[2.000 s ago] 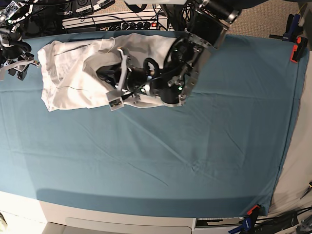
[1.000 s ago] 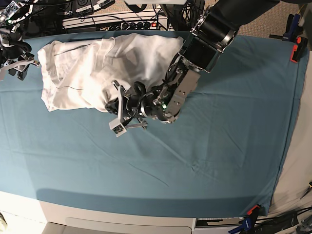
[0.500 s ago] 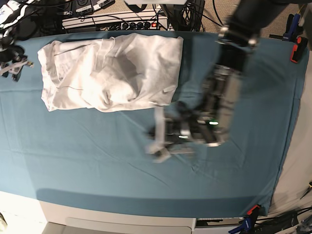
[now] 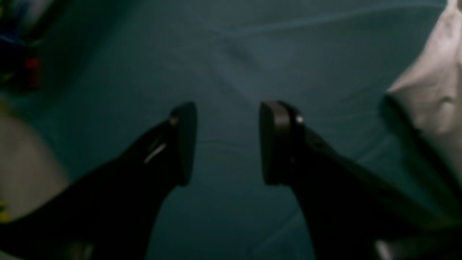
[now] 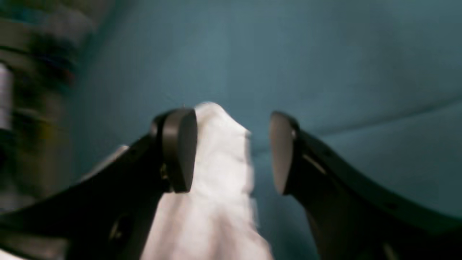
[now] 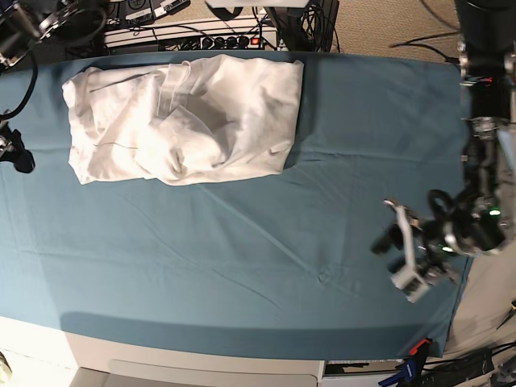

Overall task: Fold the T-shirt properly
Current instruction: 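Open the left gripper and withdraw it away from the shirt, then grasp the shirt end nearest the right gripper with the right gripper, then fold the grasped shirt end over the bundle with the right gripper, then release the shirt and raise the right gripper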

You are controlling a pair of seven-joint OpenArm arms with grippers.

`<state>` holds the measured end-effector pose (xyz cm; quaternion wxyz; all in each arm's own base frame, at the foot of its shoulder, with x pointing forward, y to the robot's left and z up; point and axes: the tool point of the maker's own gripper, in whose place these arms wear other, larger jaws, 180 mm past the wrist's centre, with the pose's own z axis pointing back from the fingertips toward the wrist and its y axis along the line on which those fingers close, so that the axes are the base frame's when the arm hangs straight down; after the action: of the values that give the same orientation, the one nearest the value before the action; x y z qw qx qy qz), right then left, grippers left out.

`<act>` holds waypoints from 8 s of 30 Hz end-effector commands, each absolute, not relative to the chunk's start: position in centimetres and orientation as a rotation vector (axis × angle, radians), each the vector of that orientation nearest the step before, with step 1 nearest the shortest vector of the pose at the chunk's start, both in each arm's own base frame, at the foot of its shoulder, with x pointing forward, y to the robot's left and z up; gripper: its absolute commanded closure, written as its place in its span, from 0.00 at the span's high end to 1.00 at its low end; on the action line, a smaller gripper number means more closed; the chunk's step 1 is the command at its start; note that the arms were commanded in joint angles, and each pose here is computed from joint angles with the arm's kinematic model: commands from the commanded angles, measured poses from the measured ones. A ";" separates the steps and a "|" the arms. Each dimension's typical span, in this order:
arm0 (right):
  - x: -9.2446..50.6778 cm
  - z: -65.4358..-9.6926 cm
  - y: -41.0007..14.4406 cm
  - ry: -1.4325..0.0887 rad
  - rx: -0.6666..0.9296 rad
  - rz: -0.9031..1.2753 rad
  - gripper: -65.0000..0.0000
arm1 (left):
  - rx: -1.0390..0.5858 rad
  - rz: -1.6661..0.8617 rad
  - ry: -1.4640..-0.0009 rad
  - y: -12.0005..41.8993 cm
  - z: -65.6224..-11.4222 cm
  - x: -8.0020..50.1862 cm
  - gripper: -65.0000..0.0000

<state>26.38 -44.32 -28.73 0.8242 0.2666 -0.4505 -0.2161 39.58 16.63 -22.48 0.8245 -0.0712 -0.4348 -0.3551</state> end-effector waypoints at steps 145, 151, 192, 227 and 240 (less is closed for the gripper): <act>23.6 -31.7 -3.4 -0.851 0.533 0.345 0.00 | 0.288 -0.415 -1.092 34.8 -12.6 38.5 0.45; 24.0 -32.1 -3.5 -0.852 0.496 0.338 0.00 | 0.288 -0.415 -1.092 34.8 -12.6 38.5 0.45; 24.1 -35.4 2.1 -0.747 0.570 0.406 0.44 | 0.306 -0.367 -1.101 35.4 -12.4 38.5 0.45; 28.4 -22.8 -8.8 -1.169 0.220 0.213 0.00 | -0.528 -0.505 -0.903 20.6 -23.3 31.4 0.00; 26.5 -21.4 -16.8 -1.241 0.237 0.047 0.00 | -0.977 -0.764 -0.566 7.3 -29.5 21.5 0.00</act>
<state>26.22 -17.18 -22.69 0.8225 0.1058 -0.5586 0.0151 20.89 7.44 -30.94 0.7899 -0.4453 -0.2387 -0.3475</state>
